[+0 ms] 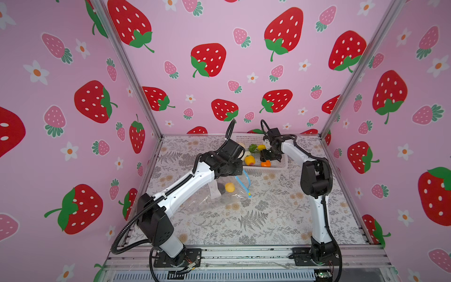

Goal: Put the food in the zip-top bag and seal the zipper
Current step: 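Close the right gripper on the orange and lift it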

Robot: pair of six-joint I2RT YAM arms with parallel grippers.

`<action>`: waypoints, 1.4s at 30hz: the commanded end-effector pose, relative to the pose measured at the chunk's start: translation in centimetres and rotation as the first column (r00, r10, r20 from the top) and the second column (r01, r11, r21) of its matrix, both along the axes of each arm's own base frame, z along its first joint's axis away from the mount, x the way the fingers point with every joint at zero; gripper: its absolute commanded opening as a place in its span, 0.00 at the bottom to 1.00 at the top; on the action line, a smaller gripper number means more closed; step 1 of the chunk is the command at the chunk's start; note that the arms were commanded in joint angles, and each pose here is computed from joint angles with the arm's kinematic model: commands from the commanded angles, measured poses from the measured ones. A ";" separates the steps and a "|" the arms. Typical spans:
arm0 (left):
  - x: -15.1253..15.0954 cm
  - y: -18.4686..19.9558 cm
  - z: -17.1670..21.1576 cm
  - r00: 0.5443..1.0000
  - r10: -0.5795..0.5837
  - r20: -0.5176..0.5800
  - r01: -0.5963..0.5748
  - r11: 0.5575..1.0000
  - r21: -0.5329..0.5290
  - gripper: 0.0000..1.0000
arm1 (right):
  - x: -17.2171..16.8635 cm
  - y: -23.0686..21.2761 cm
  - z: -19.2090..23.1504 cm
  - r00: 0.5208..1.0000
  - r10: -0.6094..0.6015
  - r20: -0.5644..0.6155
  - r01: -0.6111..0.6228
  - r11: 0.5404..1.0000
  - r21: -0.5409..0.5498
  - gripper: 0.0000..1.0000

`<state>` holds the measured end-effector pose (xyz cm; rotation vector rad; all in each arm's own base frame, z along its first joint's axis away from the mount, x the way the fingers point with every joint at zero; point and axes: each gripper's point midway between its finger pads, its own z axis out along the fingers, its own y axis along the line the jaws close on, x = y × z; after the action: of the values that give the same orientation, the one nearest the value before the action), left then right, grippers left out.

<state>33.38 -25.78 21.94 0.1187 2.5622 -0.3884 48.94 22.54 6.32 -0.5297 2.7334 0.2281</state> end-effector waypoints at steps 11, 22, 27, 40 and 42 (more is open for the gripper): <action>0.4 -0.5 0.7 1.000 0.004 0.013 -0.004 0.999 -0.040 0.00 | -2.2 -0.2 -1.1 0.997 0.014 -0.080 -0.014 1.000 0.001 0.82; 0.5 -0.7 0.6 1.000 0.001 0.010 0.000 0.999 -0.044 0.00 | -2.2 0.2 -1.9 0.995 0.024 -0.098 -0.023 1.000 0.018 0.76; 0.4 -0.7 0.6 1.000 0.000 0.009 0.001 0.999 -0.046 0.00 | -2.3 0.5 -1.6 0.995 0.034 -0.099 -0.031 0.999 0.032 0.70; 0.3 -0.6 0.1 1.000 0.013 -0.005 -0.013 0.999 -0.049 0.00 | -1.6 0.3 -0.4 0.998 0.027 -0.061 -0.026 0.999 0.019 0.61; 0.3 -0.6 0.1 1.000 0.013 -0.006 -0.013 0.999 -0.050 0.00 | -1.2 0.3 0.1 0.999 0.023 -0.048 -0.022 1.000 0.018 0.61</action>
<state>33.43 -26.32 21.96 0.1114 2.5590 -0.4329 47.33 22.89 4.97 -0.5490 2.7891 0.2946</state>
